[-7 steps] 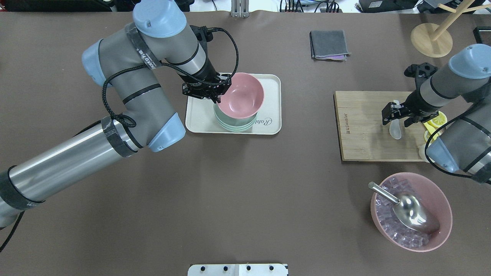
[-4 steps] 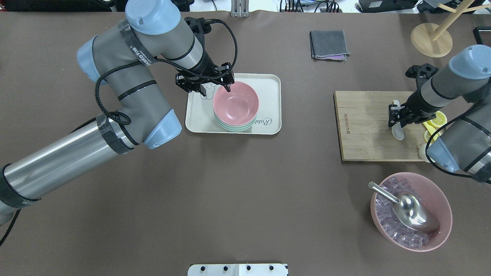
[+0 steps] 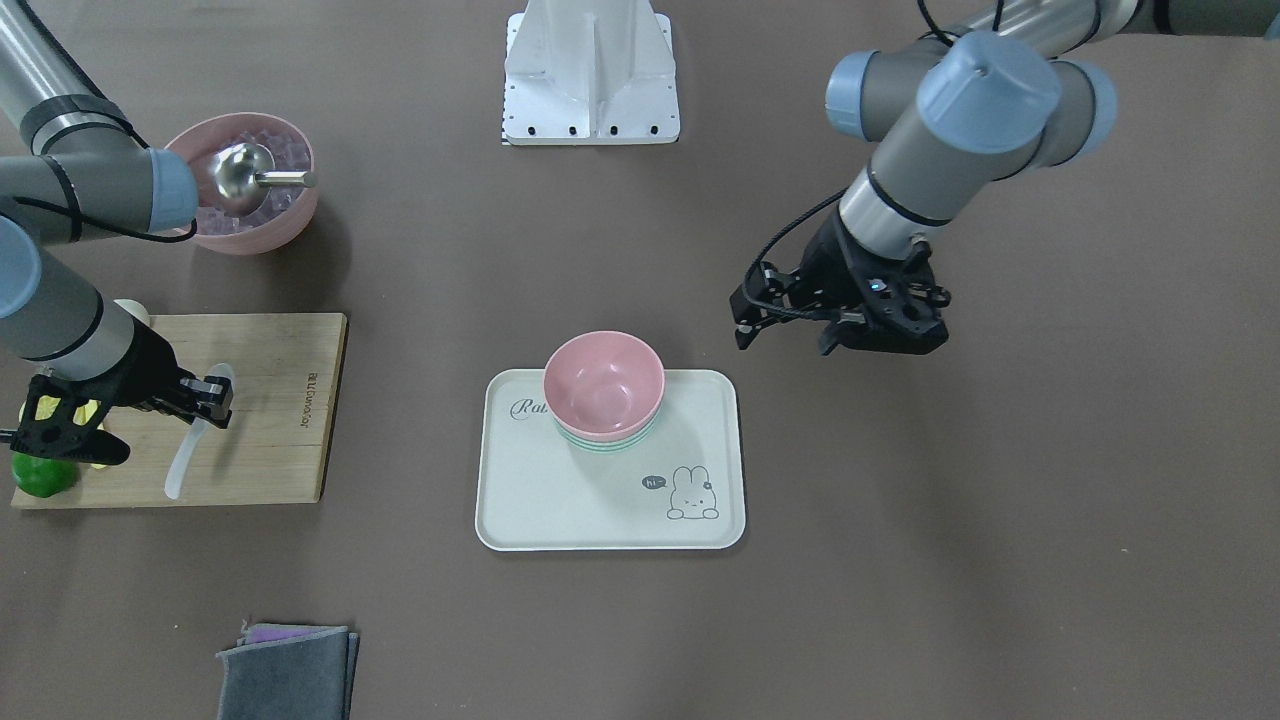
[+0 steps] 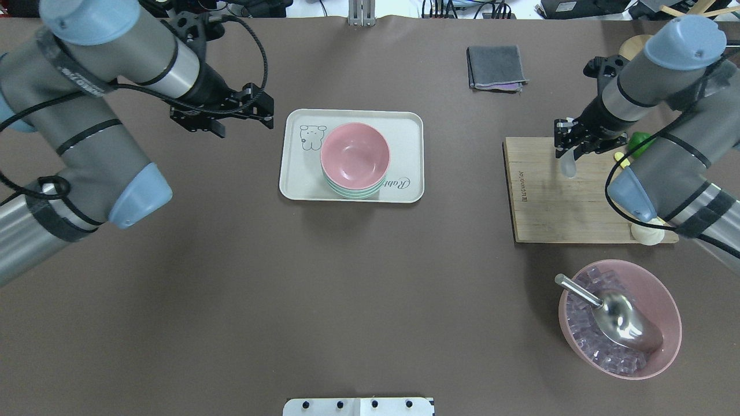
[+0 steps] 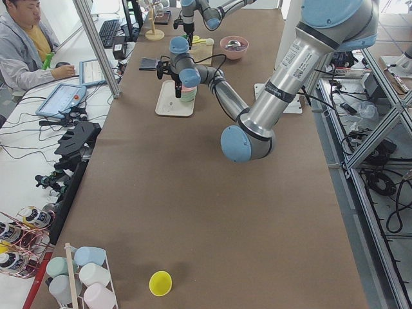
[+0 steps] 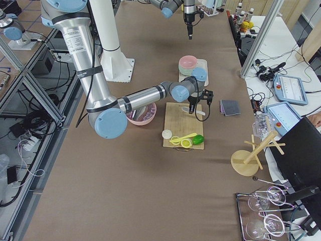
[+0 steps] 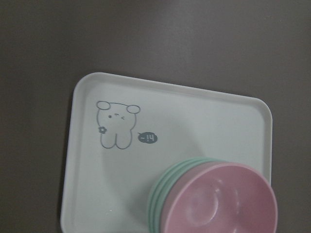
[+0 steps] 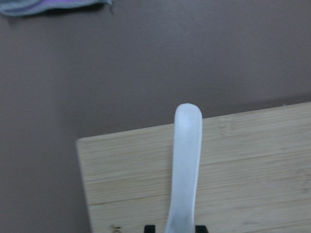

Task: Stack pink bowl on green and place spoon

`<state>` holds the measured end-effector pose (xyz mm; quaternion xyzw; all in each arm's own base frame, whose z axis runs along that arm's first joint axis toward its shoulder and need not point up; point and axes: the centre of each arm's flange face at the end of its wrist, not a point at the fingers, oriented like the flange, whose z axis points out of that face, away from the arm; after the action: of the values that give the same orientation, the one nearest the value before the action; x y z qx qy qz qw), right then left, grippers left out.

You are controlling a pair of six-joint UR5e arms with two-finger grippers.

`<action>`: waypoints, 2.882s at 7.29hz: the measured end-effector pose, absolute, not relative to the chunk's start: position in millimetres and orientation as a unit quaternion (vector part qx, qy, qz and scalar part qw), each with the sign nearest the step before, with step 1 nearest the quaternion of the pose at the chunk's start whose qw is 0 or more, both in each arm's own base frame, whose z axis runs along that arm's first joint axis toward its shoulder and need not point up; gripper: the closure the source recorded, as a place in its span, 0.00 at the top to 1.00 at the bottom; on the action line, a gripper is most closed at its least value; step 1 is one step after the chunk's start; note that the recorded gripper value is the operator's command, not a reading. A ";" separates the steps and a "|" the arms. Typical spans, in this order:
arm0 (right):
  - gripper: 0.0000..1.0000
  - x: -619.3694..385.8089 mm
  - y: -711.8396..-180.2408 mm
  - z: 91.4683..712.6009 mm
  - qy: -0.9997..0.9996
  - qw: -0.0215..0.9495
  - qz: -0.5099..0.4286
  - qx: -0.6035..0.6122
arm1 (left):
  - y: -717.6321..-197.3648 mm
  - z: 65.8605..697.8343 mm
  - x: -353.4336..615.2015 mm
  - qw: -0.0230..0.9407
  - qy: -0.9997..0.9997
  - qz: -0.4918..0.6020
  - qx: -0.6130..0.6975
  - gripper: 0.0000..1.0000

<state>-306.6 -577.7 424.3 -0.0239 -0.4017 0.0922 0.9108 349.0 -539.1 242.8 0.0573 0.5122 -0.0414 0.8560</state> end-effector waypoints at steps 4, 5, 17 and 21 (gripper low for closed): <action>0.00 -452.6 -546.0 222.5 -0.451 0.870 0.195 -0.048 | -501.4 357.2 199.9 0.860 0.504 0.029 0.073 0.98; 0.00 -486.1 -532.7 181.7 -0.461 0.860 0.211 -0.053 | -499.7 372.6 181.9 0.859 0.505 0.040 0.073 0.98; 1.00 -308.0 -550.8 282.5 -0.474 0.863 0.172 -0.040 | -500.0 457.0 136.9 0.874 0.475 0.060 0.083 0.98; 1.00 -97.4 -524.9 515.0 -0.390 0.920 0.002 0.041 | -475.7 600.8 53.7 0.925 0.338 0.131 0.115 0.98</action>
<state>-97.4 -524.9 515.0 0.0415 -0.3899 0.0023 0.9199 53.7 -475.7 600.8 0.1150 0.3379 0.1305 0.9250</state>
